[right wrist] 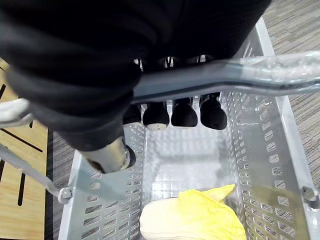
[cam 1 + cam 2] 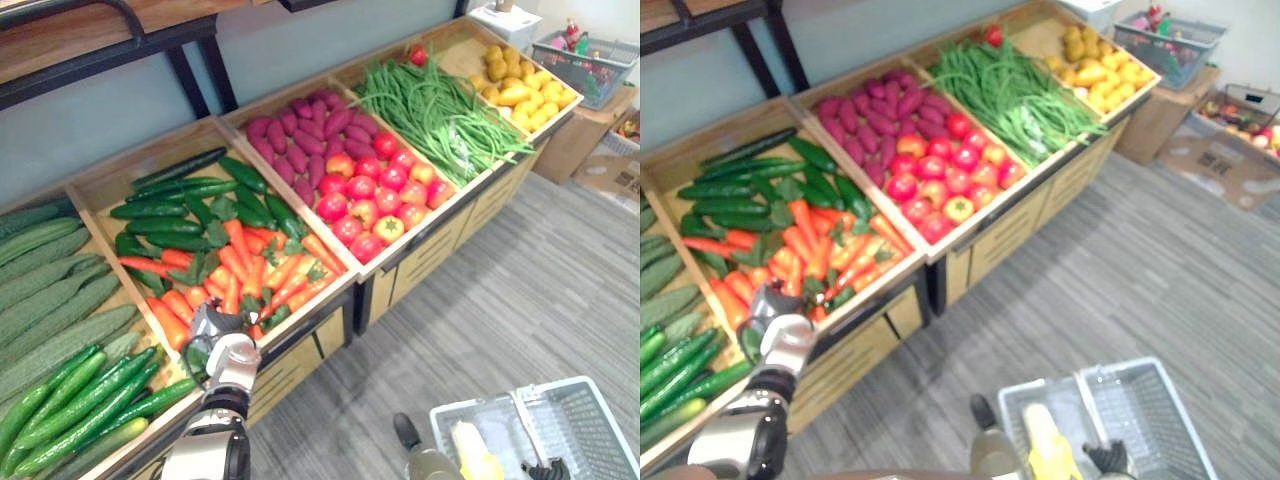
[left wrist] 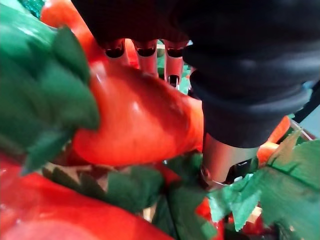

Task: Pick vegetable in the basket

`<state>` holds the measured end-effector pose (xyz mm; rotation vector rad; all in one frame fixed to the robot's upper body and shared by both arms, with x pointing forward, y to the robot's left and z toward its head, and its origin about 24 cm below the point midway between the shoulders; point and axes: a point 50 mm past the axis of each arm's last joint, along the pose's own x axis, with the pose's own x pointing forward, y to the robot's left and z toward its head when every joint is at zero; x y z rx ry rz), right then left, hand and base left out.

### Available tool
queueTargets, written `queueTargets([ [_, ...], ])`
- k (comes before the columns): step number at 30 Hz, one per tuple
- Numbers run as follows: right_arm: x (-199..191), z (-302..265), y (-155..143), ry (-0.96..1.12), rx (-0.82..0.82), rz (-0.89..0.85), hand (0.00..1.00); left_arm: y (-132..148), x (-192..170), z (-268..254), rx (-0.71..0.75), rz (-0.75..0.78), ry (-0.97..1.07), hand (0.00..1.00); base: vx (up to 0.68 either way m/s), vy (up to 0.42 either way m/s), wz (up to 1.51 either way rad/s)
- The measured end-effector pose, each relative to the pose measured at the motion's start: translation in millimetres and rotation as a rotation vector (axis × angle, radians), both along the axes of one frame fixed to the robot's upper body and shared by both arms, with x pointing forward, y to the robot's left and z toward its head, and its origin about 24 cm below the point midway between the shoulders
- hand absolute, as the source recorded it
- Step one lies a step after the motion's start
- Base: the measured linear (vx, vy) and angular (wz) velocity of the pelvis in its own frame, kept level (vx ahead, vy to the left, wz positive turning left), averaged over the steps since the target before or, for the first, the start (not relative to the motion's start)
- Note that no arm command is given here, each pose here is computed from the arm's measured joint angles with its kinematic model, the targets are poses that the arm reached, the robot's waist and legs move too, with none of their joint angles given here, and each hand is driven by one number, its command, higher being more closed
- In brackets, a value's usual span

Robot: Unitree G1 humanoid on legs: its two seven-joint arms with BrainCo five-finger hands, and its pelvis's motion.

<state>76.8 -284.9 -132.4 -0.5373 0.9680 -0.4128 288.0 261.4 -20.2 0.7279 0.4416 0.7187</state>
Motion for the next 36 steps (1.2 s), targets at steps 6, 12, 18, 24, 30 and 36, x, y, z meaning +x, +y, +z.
queueTargets([
  [6, 0.2, -0.3, 1.3, 0.0, 0.003, 0.013, 1.0, -5.2, 3.4, -0.8, -0.026, -0.023, 0.013, 1.0, 0.0, -0.009, 0.02],
  [12, -0.3, -0.4, 1.3, 0.001, 0.003, 0.013, 1.0, -11.8, -4.9, -13.2, -0.036, -0.057, 0.064, 1.0, -0.03, -0.028, 0.1],
  [18, -3.5, -1.6, 2.1, 0.011, 0.007, 0.007, 1.0, -17.8, -3.0, -13.8, -0.029, -0.086, 0.071, 1.0, -0.04, -0.03, 0.18],
  [24, -11.4, -3.5, 1.6, 0.021, 0.013, -0.039, 1.0, -21.9, 14.8, 16.6, 0.002, -0.108, -0.078, 1.0, -0.03, -0.024, 0.27],
  [30, -11.3, -4.2, 3.5, 0.02, 0.018, -0.041, 1.0, -25.5, 26.5, 45.2, 0.044, -0.129, -0.209, 1.0, -0.03, -0.017, 0.19],
  [36, -16.2, -7.5, 9.8, 0.032, 0.037, -0.058, 1.0, -32.3, 31.1, 60.2, 0.077, -0.156, -0.277, 1.0, -0.05, -0.027, 0.13],
])
